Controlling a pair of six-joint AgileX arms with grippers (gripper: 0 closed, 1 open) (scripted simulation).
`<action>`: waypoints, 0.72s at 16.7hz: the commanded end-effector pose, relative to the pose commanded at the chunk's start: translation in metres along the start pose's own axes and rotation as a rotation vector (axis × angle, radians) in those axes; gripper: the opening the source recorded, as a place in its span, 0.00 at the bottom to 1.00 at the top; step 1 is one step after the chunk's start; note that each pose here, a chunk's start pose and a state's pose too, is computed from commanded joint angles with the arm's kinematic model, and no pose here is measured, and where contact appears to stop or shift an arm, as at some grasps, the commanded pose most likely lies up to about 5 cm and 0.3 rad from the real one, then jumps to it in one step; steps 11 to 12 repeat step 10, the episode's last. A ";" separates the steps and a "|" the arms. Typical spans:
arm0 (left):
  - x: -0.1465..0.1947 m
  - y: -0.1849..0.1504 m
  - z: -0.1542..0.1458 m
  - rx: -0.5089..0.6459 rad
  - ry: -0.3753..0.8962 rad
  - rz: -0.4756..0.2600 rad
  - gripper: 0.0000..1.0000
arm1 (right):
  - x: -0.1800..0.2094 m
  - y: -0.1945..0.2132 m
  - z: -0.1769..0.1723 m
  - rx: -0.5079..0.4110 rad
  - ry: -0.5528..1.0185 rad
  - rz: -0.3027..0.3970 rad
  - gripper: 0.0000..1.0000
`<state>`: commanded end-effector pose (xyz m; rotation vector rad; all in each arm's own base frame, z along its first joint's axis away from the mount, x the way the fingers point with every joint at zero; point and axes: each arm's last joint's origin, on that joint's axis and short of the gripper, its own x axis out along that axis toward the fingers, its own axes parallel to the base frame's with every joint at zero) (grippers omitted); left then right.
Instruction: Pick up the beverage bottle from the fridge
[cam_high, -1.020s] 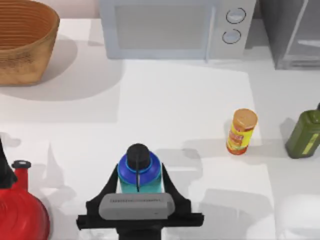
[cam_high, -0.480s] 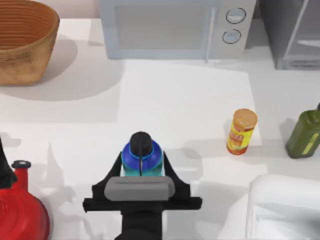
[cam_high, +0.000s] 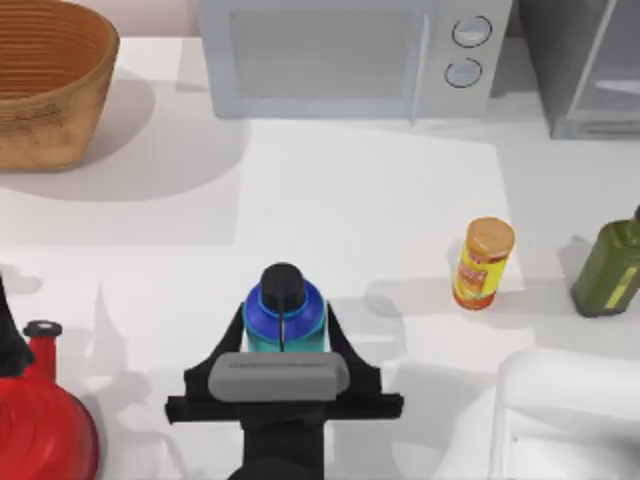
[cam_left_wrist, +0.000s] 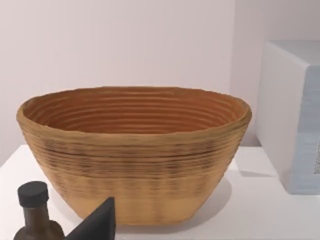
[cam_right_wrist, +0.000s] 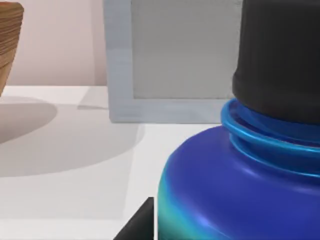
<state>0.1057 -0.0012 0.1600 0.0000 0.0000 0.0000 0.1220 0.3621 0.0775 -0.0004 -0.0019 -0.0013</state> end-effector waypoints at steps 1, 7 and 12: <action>0.000 0.000 0.000 0.000 0.000 0.000 1.00 | 0.000 0.000 0.000 0.000 0.000 0.000 0.75; 0.000 0.000 0.000 0.000 0.000 0.000 1.00 | 0.000 0.000 0.000 0.000 0.000 0.000 1.00; 0.000 0.000 0.000 0.000 0.000 0.000 1.00 | 0.000 0.000 0.000 0.000 0.000 0.000 1.00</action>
